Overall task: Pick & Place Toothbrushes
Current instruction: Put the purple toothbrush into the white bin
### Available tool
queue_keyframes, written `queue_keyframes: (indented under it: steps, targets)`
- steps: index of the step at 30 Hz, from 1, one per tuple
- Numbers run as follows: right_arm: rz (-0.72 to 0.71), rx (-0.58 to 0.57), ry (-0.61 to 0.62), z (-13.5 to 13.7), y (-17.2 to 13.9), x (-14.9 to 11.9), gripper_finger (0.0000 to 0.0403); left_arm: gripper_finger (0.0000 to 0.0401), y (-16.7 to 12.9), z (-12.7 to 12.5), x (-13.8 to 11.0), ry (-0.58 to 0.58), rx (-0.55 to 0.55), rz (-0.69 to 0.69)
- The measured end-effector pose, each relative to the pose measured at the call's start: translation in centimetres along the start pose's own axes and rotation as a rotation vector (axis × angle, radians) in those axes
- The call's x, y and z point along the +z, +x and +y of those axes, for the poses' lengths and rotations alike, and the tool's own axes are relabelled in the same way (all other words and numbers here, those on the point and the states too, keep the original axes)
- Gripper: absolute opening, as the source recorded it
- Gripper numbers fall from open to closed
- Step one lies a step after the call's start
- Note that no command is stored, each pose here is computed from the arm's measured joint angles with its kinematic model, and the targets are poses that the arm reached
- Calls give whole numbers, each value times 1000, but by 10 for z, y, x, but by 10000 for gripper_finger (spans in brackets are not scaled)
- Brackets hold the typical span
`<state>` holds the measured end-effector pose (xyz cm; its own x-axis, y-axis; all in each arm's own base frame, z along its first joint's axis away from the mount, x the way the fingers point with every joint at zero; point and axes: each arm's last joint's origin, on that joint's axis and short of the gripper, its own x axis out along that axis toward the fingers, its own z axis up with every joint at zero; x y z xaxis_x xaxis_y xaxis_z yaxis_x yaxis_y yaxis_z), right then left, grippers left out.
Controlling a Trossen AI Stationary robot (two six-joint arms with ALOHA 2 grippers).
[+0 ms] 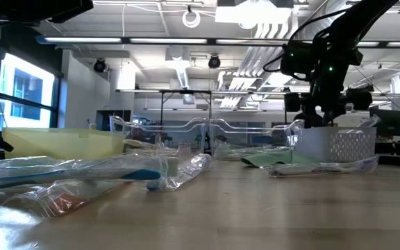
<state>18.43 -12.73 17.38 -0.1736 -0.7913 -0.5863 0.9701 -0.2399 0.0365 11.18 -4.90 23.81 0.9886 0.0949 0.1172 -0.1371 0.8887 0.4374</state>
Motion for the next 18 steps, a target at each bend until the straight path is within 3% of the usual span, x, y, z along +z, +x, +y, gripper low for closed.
queue_keyframes:
  steps: [9,18]
  targets:
    - [49,12,-5,-1,1,-1,106,220,0,0,0,0,0,0]
    - [7,165,-43,5,-23,6,74,220,0,0,0,0,1,1]
